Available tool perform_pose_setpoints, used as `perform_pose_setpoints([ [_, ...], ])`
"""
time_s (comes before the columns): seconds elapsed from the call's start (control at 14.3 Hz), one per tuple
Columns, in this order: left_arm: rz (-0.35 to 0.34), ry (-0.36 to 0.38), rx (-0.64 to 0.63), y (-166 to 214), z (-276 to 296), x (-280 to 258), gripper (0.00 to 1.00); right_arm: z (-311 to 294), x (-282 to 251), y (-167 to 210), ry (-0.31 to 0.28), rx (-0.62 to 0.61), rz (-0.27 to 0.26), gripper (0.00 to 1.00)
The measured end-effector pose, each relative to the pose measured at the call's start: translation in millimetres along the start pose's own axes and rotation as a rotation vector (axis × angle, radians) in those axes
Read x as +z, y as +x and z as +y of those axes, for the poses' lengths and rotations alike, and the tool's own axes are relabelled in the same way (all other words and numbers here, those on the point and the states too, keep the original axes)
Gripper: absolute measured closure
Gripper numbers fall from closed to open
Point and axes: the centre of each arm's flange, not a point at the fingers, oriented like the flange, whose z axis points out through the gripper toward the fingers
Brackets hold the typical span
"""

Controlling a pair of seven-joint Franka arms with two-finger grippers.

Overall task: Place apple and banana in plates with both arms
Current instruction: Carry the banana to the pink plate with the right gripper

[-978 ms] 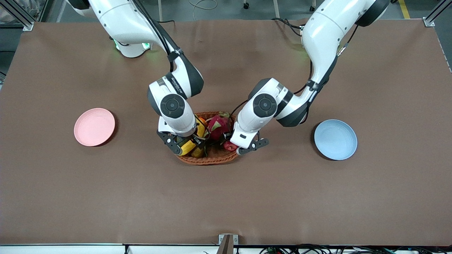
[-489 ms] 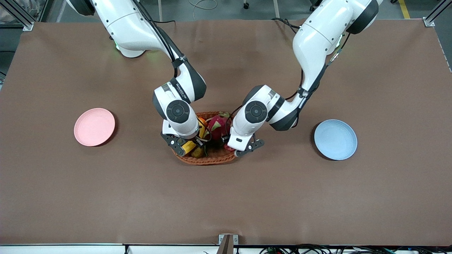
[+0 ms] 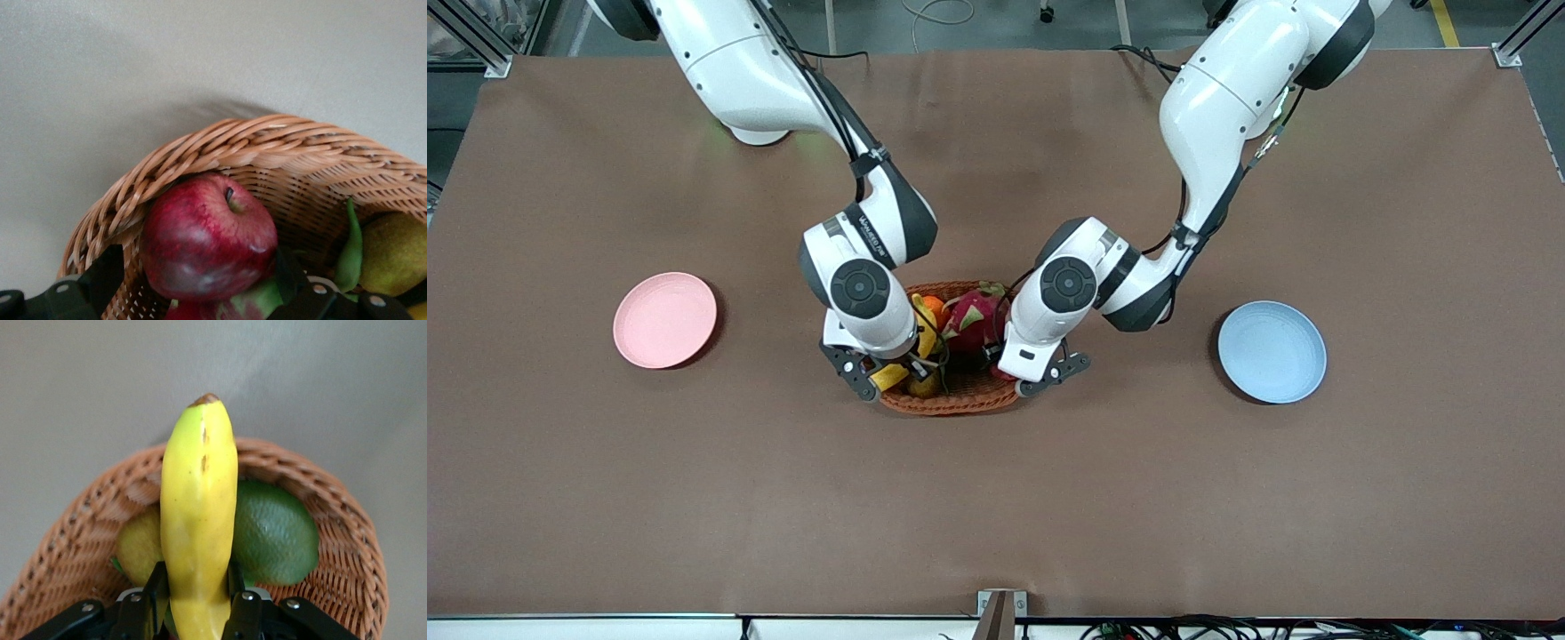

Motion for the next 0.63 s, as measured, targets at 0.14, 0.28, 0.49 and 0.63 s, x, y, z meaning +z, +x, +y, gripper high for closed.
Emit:
perform_pose_setpoints([
  [0.14,0.001,-0.001,-0.008,1,-1,2,0.0,10,-27,31,-0.001,-0.043,-0.054,0.6],
  [0.28,0.0,0.001,-0.009,1,-1,5,0.0,35,-61,79,-0.025,-0.127,-0.104,0.6],
  [0.49,0.005,0.005,-0.004,-1,0,9,0.04,90,-98,157,-0.041,-0.28,-0.161,0.6],
  [0.63,0.012,0.005,-0.001,-2,2,8,0.14,136,-95,203,-0.039,-0.38,-0.197,0.6],
])
